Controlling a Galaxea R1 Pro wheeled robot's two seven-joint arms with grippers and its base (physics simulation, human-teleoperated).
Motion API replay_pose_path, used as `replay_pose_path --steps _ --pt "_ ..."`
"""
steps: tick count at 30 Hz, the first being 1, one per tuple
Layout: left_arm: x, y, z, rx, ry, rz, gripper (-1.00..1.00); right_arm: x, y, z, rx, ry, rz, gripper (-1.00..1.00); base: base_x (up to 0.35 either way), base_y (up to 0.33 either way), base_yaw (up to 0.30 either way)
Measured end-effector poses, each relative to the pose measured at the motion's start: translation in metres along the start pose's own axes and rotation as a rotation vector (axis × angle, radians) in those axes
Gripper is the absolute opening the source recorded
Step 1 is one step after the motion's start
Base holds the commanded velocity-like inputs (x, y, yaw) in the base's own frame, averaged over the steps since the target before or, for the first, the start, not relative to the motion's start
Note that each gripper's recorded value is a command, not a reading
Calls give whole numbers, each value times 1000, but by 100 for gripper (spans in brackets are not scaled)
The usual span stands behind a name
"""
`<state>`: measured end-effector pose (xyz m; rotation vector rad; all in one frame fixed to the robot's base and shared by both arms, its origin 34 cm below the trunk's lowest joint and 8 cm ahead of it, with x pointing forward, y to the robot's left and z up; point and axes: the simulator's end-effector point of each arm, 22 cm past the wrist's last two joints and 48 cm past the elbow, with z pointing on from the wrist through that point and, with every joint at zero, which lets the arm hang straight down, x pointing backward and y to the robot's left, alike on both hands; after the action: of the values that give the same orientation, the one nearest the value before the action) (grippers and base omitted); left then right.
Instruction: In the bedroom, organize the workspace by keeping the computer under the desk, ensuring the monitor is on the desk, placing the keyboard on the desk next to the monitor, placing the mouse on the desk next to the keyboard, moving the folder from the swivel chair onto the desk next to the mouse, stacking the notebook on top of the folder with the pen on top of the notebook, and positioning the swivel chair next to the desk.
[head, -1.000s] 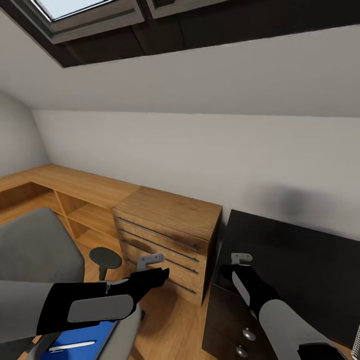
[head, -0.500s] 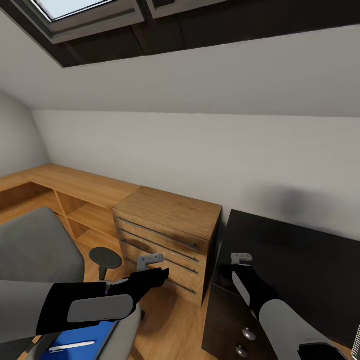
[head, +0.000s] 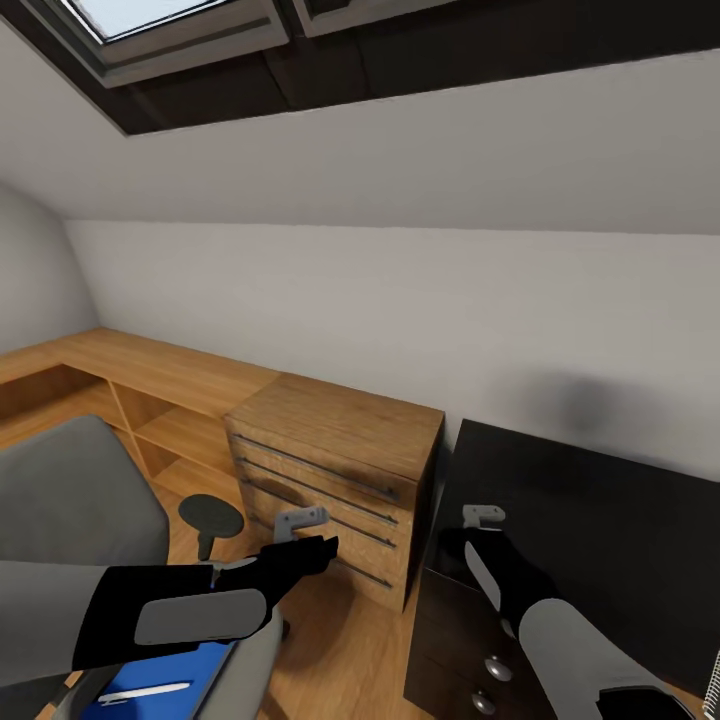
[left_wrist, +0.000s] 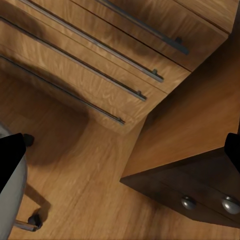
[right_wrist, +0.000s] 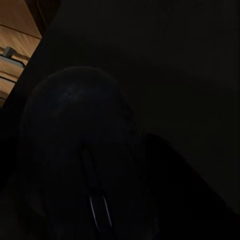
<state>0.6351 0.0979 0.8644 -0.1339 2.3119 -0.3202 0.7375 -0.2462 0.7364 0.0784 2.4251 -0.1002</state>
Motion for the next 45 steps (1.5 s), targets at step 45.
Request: replay_pose_path --steps 45 --pt "-24 14 -22 -86 57 -49 100 -143 -73 -173 17 -350 229 -100 -138 -36 -27"
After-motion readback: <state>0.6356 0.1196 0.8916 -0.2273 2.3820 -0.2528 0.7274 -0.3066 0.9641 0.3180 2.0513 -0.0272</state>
